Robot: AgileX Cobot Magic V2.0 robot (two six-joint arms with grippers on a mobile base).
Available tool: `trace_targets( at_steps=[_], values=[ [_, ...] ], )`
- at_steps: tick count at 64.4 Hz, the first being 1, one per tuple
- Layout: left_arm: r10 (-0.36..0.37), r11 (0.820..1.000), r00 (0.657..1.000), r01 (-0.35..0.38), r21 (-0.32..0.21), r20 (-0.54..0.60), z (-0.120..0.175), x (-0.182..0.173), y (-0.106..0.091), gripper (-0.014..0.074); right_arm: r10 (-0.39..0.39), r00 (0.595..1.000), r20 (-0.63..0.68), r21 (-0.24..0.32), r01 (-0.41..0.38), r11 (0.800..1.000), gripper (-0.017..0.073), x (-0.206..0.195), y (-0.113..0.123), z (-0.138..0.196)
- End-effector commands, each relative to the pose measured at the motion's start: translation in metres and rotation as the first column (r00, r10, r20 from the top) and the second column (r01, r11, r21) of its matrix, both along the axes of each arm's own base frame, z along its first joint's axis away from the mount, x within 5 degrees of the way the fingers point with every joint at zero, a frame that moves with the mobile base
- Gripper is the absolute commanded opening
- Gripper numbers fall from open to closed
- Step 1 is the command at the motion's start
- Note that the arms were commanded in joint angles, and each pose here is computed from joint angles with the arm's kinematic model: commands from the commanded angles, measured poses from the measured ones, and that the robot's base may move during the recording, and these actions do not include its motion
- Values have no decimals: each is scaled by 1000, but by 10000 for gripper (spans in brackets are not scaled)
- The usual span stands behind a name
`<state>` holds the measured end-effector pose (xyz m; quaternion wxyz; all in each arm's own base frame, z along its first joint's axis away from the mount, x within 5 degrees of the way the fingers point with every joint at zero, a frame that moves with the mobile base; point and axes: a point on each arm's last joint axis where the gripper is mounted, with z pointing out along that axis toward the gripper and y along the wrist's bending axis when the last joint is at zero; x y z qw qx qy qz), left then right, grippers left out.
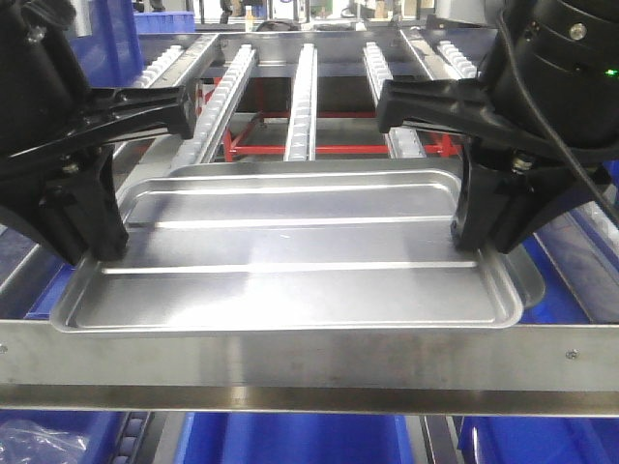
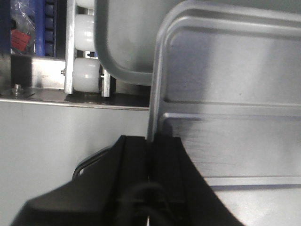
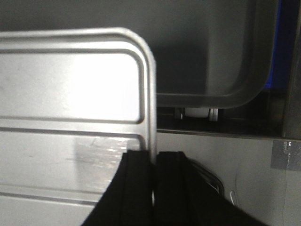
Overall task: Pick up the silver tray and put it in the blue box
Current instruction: 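Lift the tray with both grippers and pull it toward the robot, then hold the tray level in both grippers while the base drives away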
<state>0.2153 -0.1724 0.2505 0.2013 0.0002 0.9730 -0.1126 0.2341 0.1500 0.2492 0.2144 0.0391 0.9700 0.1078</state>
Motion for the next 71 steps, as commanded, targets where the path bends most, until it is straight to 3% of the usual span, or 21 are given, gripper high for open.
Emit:
trace_targets(
  at_steps=[1,71],
  values=[
    [-3,1000,998,3,-10,59,14,1,2,-104,11,998,69,-9,-11,1000,57,0,-5,17],
    [-3,1000,998,3,-10,59,14,1,2,-104,11,998,69,-9,-11,1000,57,0,-5,17]
  ],
)
